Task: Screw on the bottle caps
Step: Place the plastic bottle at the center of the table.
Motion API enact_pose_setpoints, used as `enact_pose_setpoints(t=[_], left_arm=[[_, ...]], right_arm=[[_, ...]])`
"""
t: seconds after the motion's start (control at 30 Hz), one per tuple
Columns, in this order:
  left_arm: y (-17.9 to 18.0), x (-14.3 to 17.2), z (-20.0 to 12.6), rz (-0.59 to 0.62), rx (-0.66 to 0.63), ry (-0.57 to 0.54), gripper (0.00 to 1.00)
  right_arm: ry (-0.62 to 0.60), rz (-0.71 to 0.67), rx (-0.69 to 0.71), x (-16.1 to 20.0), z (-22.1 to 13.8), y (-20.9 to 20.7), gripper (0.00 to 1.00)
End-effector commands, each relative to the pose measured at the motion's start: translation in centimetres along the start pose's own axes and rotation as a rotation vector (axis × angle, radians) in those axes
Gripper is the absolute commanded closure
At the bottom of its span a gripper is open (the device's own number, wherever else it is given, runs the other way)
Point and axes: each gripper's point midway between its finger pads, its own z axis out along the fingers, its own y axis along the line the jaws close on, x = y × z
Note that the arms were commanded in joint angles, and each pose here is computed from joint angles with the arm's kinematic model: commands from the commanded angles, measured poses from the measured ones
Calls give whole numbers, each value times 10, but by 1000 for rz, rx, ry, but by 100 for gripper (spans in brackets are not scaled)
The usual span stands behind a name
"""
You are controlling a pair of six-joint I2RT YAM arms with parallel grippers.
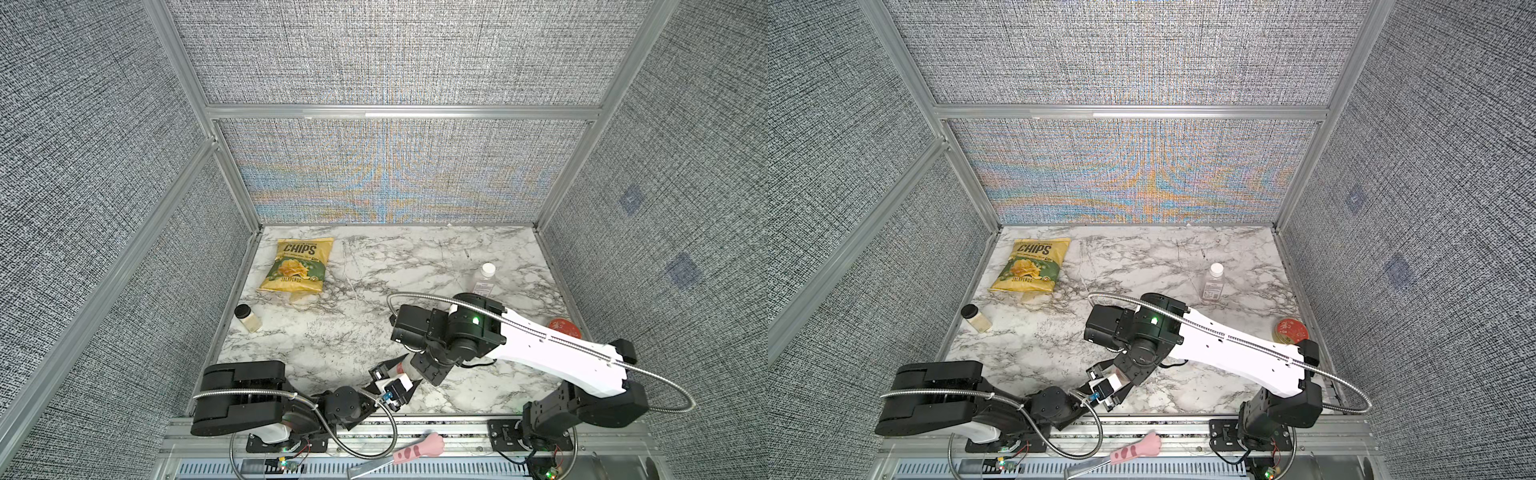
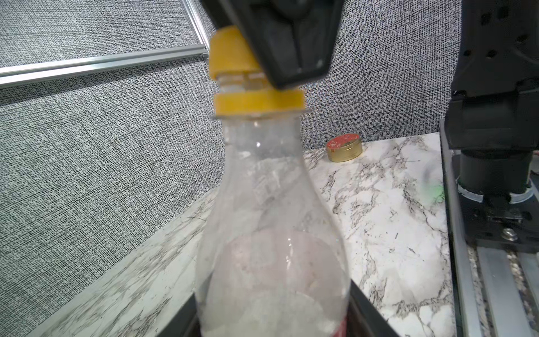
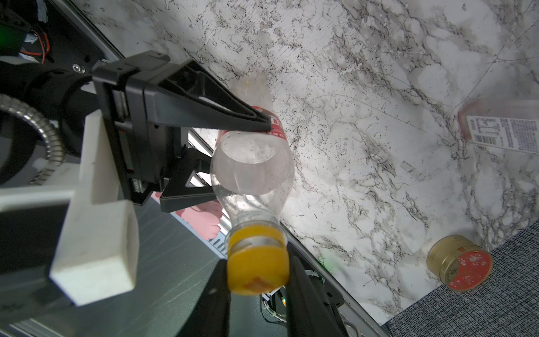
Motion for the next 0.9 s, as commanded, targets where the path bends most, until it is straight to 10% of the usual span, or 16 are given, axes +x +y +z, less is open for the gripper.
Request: enact_pose_setpoints(t=[0.0,0.43,0.87], left_arm=[[5,-37,-2,-61,-5,-149,36],[14,-41,-7,-33,-41,-158,4],[35,-52,-27,-37,-102,-199,3]], right_arm=[[-26,8,50,-7,1,-9,81],[-40,16,65,-10,-1,-21,81],[-6,85,0,-26,2,-60,81]])
